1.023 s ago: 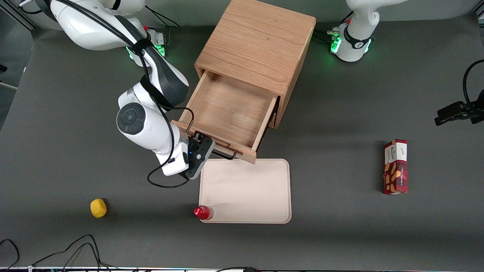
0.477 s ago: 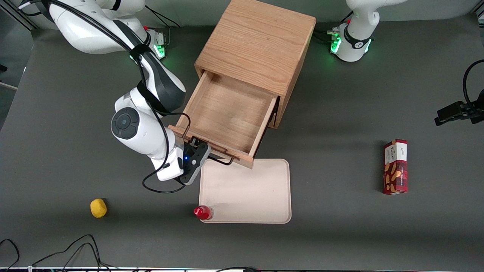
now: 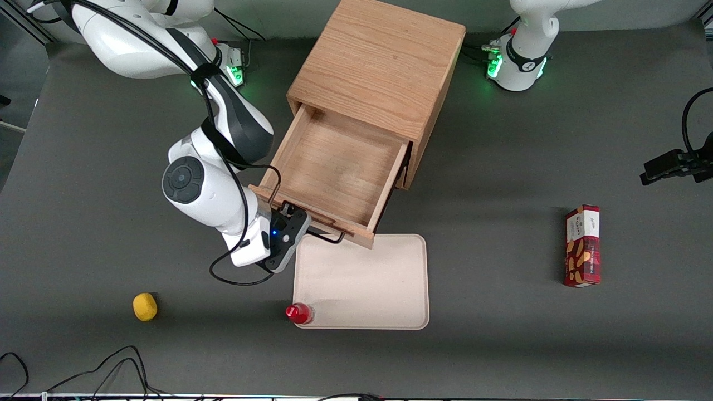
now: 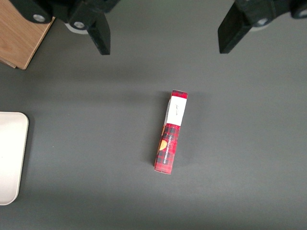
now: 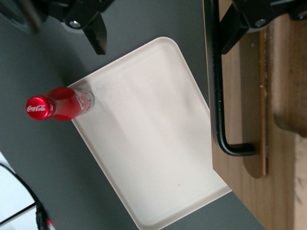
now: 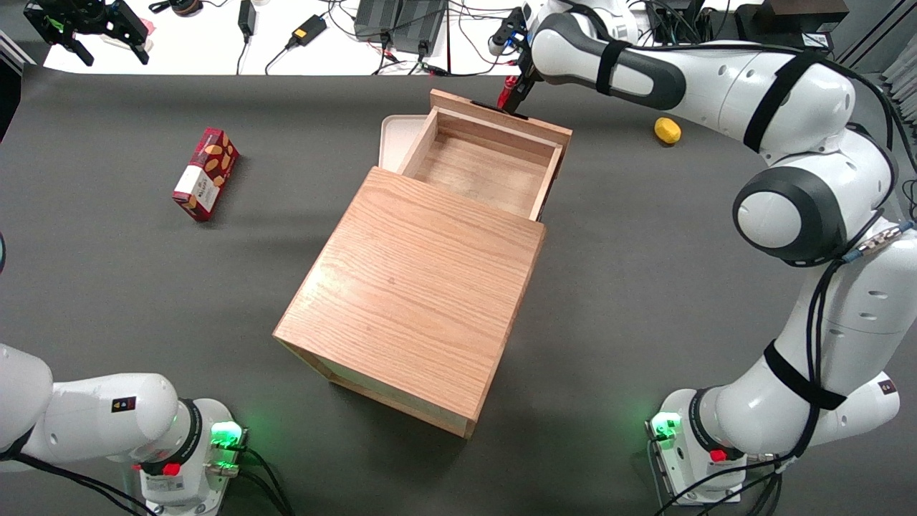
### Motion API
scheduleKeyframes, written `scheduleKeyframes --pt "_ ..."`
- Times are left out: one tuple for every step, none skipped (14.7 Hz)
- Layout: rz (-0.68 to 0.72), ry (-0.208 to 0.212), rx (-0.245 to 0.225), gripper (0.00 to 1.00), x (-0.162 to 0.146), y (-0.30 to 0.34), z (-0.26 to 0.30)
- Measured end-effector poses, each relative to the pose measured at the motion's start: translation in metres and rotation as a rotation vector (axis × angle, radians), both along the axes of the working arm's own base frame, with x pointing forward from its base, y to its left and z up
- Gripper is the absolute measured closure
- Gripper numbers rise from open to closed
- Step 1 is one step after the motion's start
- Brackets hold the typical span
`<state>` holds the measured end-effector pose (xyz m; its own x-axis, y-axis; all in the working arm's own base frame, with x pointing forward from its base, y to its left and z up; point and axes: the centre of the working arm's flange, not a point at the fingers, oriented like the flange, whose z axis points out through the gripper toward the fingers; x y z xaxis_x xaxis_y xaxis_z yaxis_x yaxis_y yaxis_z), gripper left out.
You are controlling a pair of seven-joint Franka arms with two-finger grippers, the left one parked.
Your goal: Open upper drawer
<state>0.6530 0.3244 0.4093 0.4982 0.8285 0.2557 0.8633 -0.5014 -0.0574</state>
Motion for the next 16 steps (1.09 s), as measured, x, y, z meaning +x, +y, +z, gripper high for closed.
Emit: scheduleKeyframes --pt "-0.004 -0.020 0.007 0.00 0.001 -0.001 0.010" --pt "-0.018 -0.059 0.016 0.00 0.006 -0.006 0.025" --pt "-0.035 -0.097 0.022 0.00 0.010 -0.014 0.043" --pt "-0.053 -0.127 0.024 0.00 0.012 -0.023 0.063" --pt "-0.079 -0.154 0.028 0.00 0.012 -0.032 0.083" --pt "-0.114 -0.181 0.032 0.00 0.011 -0.042 0.104" --pt "-0.150 -0.209 0.038 0.00 0.010 -0.054 0.126" --pt "-0.188 -0.231 0.044 0.00 0.006 -0.067 0.149" --pt "-0.238 -0.236 0.050 0.00 0.000 -0.082 0.170" --pt "-0.297 -0.227 0.058 0.00 -0.006 -0.101 0.186" --pt "-0.350 -0.209 0.057 0.00 -0.014 -0.123 0.198" --pt "-0.394 -0.185 0.043 0.00 -0.024 -0.145 0.204" --pt "-0.448 -0.154 0.022 0.00 -0.034 -0.168 0.206" --pt "-0.520 -0.111 0.000 0.00 -0.045 -0.190 0.206" --pt "-0.608 -0.058 -0.020 0.00 -0.057 -0.208 0.205" --pt "-0.701 0.002 -0.041 0.00 -0.069 -0.222 0.205"
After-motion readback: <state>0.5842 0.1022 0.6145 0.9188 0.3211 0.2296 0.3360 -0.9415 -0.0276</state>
